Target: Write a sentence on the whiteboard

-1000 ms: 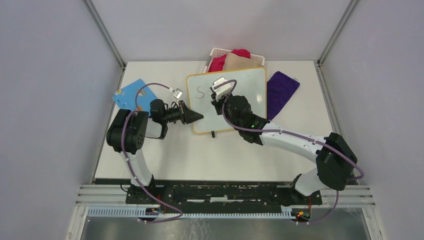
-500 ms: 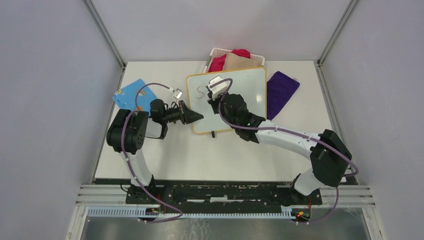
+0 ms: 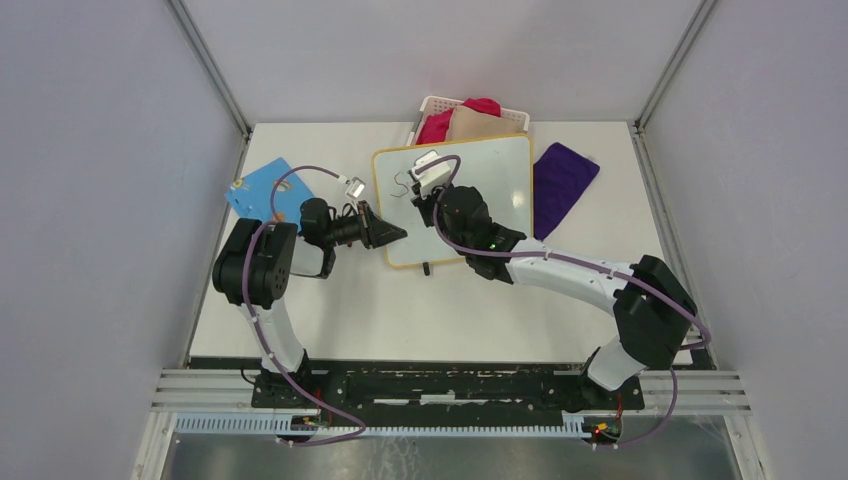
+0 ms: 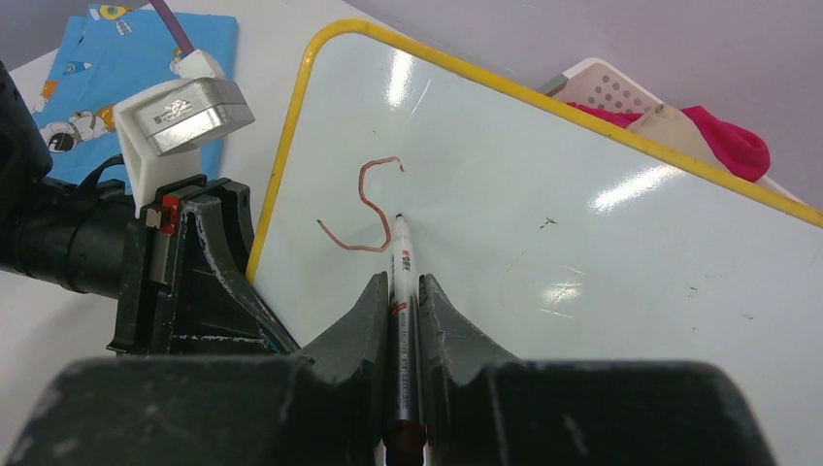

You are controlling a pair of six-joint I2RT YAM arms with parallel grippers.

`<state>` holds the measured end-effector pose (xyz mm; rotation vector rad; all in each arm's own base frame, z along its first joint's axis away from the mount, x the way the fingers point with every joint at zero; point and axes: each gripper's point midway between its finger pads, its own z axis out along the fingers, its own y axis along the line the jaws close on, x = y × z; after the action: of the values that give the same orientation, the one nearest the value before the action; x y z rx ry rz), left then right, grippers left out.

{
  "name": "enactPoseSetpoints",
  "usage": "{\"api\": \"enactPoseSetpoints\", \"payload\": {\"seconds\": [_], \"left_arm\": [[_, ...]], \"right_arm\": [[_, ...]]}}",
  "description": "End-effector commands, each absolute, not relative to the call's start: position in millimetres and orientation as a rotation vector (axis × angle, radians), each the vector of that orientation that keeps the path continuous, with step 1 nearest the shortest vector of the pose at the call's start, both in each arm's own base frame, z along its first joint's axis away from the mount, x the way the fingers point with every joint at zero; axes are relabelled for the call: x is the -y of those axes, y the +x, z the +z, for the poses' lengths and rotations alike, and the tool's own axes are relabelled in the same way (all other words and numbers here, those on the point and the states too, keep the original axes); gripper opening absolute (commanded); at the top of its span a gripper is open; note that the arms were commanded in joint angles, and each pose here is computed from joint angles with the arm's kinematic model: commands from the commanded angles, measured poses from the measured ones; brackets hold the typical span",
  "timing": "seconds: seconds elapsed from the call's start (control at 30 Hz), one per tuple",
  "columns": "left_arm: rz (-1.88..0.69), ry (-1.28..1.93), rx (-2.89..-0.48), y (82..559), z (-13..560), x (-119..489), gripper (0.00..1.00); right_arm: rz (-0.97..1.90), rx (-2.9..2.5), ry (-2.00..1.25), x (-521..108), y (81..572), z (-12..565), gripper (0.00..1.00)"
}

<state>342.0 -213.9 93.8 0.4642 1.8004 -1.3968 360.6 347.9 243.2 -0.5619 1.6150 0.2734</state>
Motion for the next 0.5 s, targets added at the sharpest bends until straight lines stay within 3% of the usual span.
{"api": "enactPoseSetpoints", "payload": {"seconds": [0.0, 0.47], "left_arm": [[-1.326, 0.462, -1.808, 350, 90, 212, 0.02], [-1.328, 0.461, -1.809, 350, 90, 213, 0.02]], "right_arm": [[0.263, -1.605, -0.506, -343, 368, 253, 0.00], [0.258, -1.646, -0.527, -330, 357, 230, 0.00]]}}
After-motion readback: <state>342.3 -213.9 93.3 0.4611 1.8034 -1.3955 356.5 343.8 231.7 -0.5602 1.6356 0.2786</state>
